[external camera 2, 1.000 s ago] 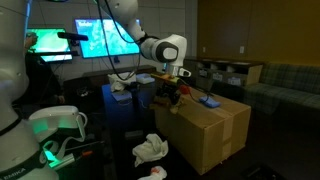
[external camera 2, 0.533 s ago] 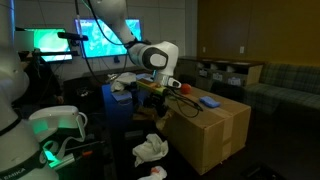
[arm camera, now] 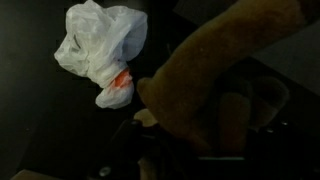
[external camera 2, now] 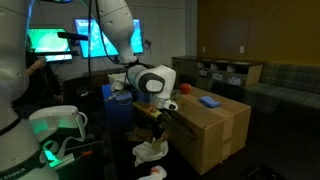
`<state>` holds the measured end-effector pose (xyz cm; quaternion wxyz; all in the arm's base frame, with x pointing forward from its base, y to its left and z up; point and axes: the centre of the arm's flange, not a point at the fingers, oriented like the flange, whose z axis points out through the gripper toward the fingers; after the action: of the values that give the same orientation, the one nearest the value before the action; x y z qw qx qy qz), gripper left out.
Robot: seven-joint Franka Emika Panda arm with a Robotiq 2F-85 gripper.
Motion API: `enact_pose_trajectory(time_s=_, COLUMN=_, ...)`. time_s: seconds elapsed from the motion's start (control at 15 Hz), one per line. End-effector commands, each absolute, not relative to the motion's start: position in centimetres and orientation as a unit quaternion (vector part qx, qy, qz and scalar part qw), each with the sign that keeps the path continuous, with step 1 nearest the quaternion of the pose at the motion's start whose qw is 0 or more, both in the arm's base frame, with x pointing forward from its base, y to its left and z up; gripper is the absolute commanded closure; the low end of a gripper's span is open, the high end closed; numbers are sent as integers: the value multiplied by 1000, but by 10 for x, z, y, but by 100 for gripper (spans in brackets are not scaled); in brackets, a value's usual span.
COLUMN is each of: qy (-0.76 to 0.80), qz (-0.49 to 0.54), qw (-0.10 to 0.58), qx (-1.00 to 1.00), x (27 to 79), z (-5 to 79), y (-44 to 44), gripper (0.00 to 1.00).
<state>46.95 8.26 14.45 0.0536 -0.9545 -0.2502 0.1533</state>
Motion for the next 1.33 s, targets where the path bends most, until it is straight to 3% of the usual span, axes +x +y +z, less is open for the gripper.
enact_pose_trajectory(time_s=0.0, qy=-234, qz=130, qw=35, qx=-963, x=480, z=115, y=83, gripper=94)
enact_pose_trajectory(time_s=0.07, qy=-227, qz=126, qw=33, qx=-965, x=482, z=111, y=82, gripper=94)
enact_pose_trajectory(time_s=0.13, qy=-222, qz=124, qw=36, qx=-966, x=483, z=109, y=82, gripper=86)
enact_pose_trajectory(time_s=0.2, qy=-218, qz=122, qw=35, qx=-968, x=484, z=103, y=82, gripper=68)
enact_pose_trajectory(time_s=0.33, qy=-214, qz=122, qw=35, qx=-969, x=484, z=100, y=85, gripper=57)
enact_pose_trajectory(time_s=0.8, qy=-228, qz=111, qw=40, qx=-966, x=483, z=98, y=122, gripper=4)
enact_pose_trajectory(time_s=1.27, qy=-259, qz=108, qw=62, qx=-958, x=481, z=86, y=180, gripper=0)
